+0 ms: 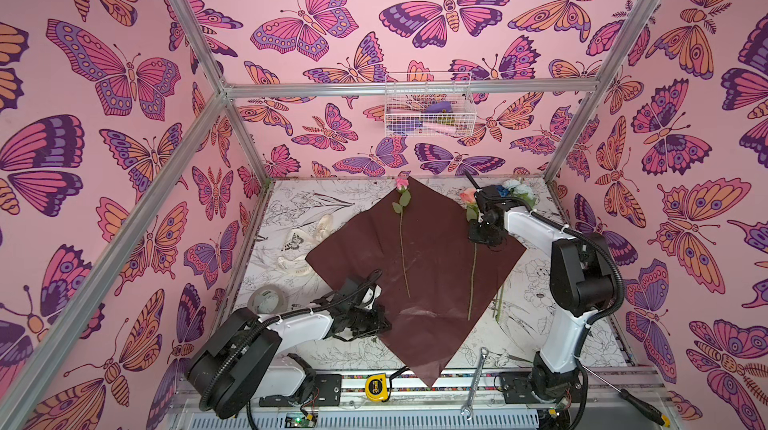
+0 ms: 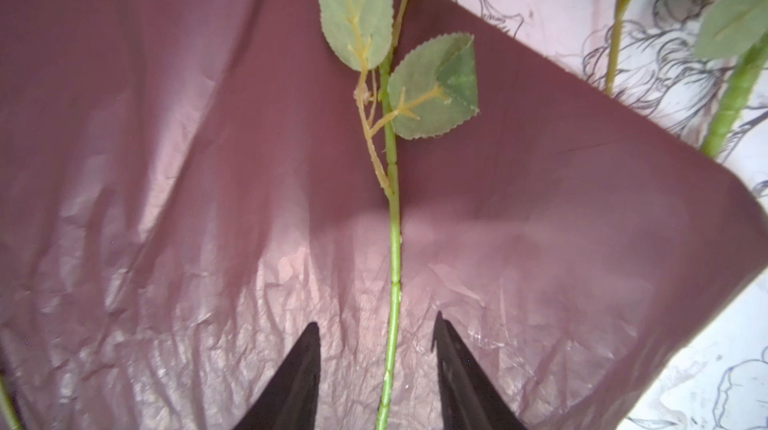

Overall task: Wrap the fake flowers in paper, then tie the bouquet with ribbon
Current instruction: 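Carry the second pink rose onto the paper beside the first rose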

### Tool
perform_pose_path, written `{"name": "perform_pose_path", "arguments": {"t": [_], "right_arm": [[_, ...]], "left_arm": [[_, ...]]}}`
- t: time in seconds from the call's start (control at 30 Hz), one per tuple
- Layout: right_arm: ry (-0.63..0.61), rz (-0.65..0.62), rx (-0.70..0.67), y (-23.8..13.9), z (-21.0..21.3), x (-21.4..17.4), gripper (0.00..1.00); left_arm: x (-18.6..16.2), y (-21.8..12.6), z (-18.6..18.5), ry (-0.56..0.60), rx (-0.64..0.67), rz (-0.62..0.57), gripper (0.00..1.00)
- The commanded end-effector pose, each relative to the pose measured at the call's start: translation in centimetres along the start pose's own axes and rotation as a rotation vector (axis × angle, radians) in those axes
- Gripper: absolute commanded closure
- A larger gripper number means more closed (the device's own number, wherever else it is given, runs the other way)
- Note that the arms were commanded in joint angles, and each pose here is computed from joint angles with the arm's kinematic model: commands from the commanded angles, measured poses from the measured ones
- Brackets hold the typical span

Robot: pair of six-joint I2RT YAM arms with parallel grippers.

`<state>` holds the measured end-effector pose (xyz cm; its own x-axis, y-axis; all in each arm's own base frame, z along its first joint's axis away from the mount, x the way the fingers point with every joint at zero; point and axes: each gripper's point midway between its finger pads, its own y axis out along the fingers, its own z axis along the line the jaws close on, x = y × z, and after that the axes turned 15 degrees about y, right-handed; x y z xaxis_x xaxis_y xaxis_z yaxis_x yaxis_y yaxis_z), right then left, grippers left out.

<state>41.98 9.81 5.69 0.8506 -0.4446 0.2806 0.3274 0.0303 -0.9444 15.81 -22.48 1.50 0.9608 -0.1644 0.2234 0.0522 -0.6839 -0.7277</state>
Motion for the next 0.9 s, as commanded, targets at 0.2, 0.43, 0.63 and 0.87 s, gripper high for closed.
{"name": "perform_pose_path", "arguments": {"t": [0.2, 0.43, 0.63, 0.87], "right_arm": [[-0.005, 0.016, -0.019, 2.7, 0.0, 1.5, 0.62], [0.024, 0.039, -0.023, 4.8, -1.1, 1.8, 0.69], [0.015, 0.061, -0.032, 6.2, -1.2, 1.8, 0.82], [-0.007, 0.048, 0.012, 5.2, 0.4, 3.3, 1.00]], "left_arm": [[-2.0, 0.1, 1.9, -0.042, 0.074, 0.055, 1.00], [-2.0, 0.1, 2.0, -0.048, 0.080, 0.054, 1.00], [-2.0, 0.3, 2.0, -0.051, 0.081, 0.059, 1.00], [-1.9, 0.2, 2.0, -0.047, 0.081, 0.055, 1.00]]}}
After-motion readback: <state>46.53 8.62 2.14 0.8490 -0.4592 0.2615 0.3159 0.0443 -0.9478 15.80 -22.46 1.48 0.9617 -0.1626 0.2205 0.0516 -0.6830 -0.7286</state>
